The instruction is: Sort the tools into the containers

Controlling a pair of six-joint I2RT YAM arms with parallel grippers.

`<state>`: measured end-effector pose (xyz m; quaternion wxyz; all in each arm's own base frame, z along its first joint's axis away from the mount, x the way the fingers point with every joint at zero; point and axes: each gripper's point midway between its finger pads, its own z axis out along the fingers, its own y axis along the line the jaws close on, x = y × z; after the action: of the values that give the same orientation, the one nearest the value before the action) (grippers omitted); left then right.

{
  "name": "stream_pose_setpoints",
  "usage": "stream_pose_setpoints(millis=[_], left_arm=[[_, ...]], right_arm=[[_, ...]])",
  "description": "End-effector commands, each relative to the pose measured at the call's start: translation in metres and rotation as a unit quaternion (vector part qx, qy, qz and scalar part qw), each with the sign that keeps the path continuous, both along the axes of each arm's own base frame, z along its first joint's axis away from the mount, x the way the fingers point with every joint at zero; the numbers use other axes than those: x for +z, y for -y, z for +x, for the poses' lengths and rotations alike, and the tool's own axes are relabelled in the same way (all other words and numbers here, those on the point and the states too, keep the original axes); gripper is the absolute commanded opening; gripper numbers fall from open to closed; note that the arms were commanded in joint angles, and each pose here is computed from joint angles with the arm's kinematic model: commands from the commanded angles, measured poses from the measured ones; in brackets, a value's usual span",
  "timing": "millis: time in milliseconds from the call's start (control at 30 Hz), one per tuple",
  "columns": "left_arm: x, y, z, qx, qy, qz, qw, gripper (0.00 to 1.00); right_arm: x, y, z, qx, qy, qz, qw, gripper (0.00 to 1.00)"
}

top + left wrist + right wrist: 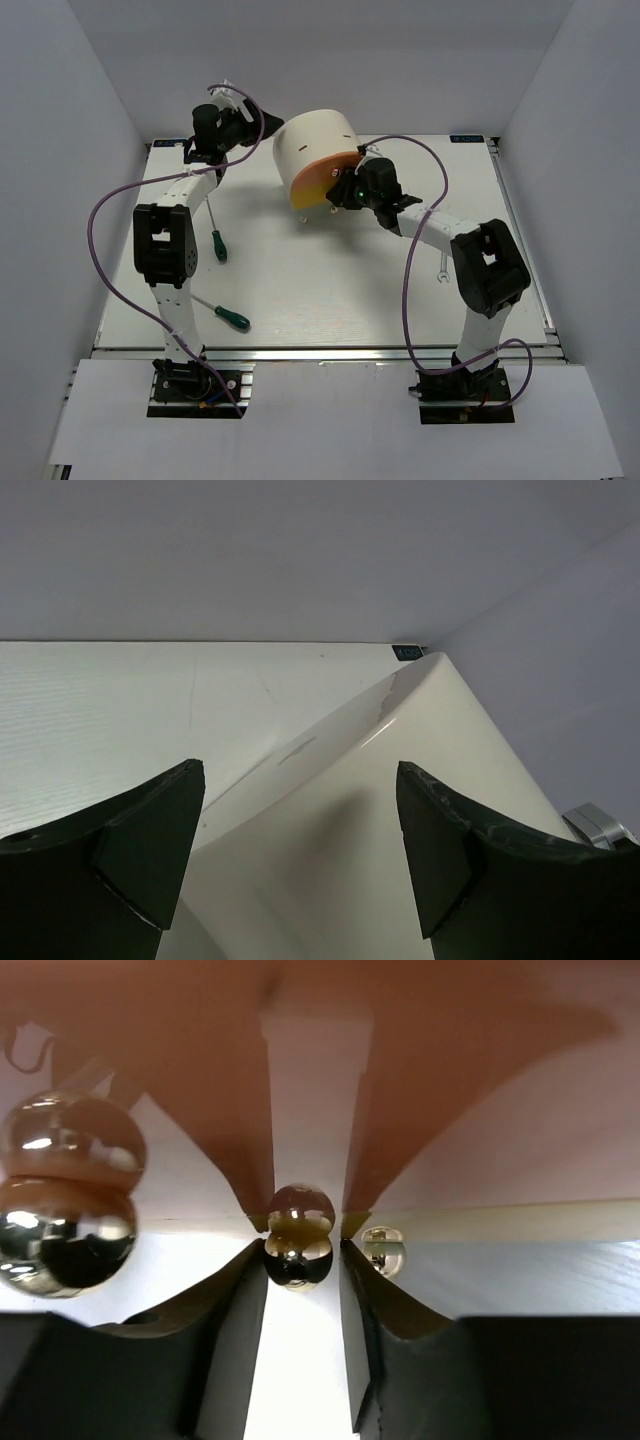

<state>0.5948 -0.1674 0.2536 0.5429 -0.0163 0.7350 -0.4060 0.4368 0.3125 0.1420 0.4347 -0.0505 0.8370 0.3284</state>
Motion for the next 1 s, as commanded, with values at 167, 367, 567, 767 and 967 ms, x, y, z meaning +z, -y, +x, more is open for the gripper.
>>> stream_pose_setpoints(millis=[167,367,567,767,967], left_arm=[[0.034,0.011,-0.013,-0.02,0.035,-0.005,0.999,0.86],[0.035,0.01,-0.013,-0.016,0.035,-0.005,0.999,0.86],[0.039,0.008,-0.011,-0.008,0.039,-0.002,0.999,0.86],[0.046,0.005,-0.01,0.002,0.046,0.001,0.999,0.86],[0.054,-0.01,-0.011,0.036,0.044,0.02,0.998,0.86]], right_arm=[[0.056,-0.006,0.025,-0.02,0.093,0.048,0.994,0.24],[0.05,-0.001,0.01,-0.01,0.087,0.045,0.995,0.11],[0.027,0.02,-0.027,-0.007,0.063,0.033,0.997,0.1],[0.01,0.043,-0.069,-0.005,0.041,0.021,0.999,0.1],[0.007,0.059,-0.099,-0.001,0.035,0.018,0.999,0.15]])
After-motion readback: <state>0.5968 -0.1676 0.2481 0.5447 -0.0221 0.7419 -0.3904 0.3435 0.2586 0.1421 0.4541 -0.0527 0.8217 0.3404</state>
